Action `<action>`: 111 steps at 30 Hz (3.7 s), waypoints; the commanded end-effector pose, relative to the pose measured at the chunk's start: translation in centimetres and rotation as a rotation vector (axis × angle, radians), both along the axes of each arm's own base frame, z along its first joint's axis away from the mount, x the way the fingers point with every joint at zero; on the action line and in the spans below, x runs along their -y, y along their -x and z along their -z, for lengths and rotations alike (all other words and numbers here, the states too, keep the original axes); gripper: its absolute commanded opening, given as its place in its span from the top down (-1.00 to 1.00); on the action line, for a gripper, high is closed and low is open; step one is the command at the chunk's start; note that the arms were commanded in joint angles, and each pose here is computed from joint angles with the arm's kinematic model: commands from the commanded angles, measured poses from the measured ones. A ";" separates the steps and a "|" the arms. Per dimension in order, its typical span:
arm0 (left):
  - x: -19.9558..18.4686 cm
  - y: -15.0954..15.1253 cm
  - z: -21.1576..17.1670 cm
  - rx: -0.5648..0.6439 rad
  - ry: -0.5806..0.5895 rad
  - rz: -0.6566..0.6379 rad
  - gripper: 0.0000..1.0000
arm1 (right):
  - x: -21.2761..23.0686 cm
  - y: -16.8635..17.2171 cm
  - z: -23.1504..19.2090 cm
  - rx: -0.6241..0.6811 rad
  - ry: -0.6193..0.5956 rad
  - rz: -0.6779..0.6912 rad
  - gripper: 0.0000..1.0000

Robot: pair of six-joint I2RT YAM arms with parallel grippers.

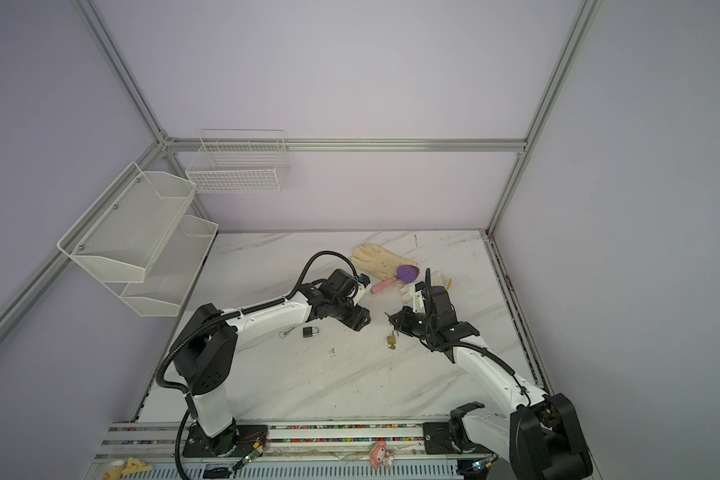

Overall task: Unlock with the key
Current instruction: 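Lower the left gripper onto the small black padlock while the right gripper holds the key, then close the left gripper on the black padlock's body, then lift the black padlock with the left gripper toward the right gripper holding the key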

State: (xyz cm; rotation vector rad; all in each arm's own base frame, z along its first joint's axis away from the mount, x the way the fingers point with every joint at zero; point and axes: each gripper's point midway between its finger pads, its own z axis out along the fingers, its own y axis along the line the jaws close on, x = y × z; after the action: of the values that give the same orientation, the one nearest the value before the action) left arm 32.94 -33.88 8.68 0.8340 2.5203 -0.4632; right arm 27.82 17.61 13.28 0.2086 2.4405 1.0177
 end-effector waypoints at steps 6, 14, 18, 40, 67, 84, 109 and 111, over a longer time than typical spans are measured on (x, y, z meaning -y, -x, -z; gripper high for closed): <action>0.3 -1.6 1.4 -0.014 -0.105 0.038 -0.42 | 0.5 -0.7 -1.3 0.040 0.012 0.012 1.00; 0.7 -0.6 2.9 -0.064 -0.137 0.009 -0.38 | 0.5 -0.7 -1.3 0.045 0.016 0.009 1.00; 0.6 -0.1 4.0 -0.060 -0.204 -0.029 -0.31 | 0.5 -0.7 -1.1 0.042 0.015 0.003 1.00; -2.2 -0.1 7.6 -0.106 -0.366 -0.235 0.12 | 0.1 -0.6 -1.3 0.056 0.009 -0.028 1.00; -3.4 -2.2 2.0 -0.167 -0.060 -0.749 0.77 | 1.5 -2.7 -5.4 0.146 0.139 0.015 1.00; -6.3 1.2 -7.2 -0.257 0.529 -1.116 0.96 | -4.7 0.3 -6.1 0.203 0.182 -0.091 1.00; -7.3 2.3 -13.6 -0.264 0.938 -1.151 0.96 | -13.0 3.0 -7.6 0.393 0.003 -0.046 1.00; -7.4 2.3 -13.6 -0.255 0.944 -1.139 0.97 | -13.2 3.3 -7.8 0.400 -0.007 -0.045 1.00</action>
State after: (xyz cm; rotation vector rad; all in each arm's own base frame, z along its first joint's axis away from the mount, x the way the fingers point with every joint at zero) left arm 30.38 -26.81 21.52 -1.0113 2.1583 -1.1272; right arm 24.11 30.72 19.45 -0.0957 2.1723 0.9589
